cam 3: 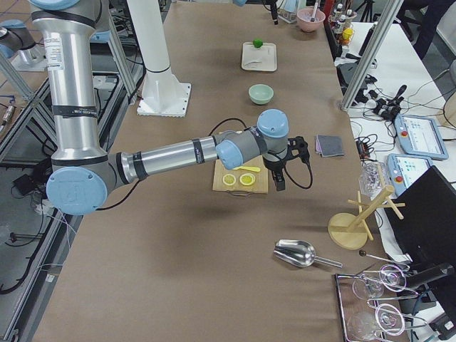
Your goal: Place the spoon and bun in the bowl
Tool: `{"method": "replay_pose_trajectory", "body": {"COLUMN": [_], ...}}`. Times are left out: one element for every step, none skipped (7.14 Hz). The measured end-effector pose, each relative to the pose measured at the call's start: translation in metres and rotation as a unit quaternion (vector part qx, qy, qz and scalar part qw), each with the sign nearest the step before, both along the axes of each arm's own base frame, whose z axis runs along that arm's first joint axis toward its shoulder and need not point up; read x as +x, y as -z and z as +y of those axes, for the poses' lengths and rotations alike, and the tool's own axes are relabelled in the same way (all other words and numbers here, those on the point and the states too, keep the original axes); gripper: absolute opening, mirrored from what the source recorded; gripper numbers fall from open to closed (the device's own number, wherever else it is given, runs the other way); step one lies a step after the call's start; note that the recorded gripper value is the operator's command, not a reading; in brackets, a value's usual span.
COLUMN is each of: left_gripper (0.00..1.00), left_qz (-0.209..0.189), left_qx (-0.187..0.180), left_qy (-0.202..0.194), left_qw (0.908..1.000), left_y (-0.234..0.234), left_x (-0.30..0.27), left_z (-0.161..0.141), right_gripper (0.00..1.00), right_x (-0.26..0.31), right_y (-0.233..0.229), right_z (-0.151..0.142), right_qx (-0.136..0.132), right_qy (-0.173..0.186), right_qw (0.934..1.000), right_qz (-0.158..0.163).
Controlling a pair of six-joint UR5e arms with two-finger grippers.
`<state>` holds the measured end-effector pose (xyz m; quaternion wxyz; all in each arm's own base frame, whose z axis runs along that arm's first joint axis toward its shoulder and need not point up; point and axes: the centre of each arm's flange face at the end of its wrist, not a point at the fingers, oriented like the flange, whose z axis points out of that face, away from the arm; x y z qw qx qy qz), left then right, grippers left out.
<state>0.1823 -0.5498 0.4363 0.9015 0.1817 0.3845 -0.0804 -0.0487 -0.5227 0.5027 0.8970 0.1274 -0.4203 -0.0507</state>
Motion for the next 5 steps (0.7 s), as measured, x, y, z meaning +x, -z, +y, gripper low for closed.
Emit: {"method": "replay_pose_trajectory", "body": {"left_gripper": [0.98,0.98,0.98,0.98,0.98], "left_qz": [0.005,0.017,0.034,0.043,0.039], "left_qx": [-0.015,-0.032,-0.053,-0.069,-0.074], "left_qy": [0.024,0.043,0.057,0.065,0.075], "left_qw": [0.9996,0.9984,0.9964,0.9946,0.9937], "left_y": [0.007,0.015,0.023,0.026,0.027], "left_x": [0.026,0.048,0.069,0.091,0.112], "left_z": [0.008,0.014,0.021,0.029,0.037], "right_gripper": [1.0,1.0,1.0,1.0,1.0], "right_x": [-0.003,-0.006,-0.011,-0.02,-0.038], "right_y": [0.005,0.008,0.012,0.016,0.023], "right_z": [0.004,0.006,0.008,0.009,0.012], "right_qx": [-0.006,-0.004,-0.004,-0.015,-0.022], "right_qy": [-0.001,0.003,0.001,-0.009,-0.022], "right_qw": [0.9998,0.9995,0.9991,0.9985,0.9976], "right_qz": [-0.018,-0.032,-0.041,-0.051,-0.061]}}
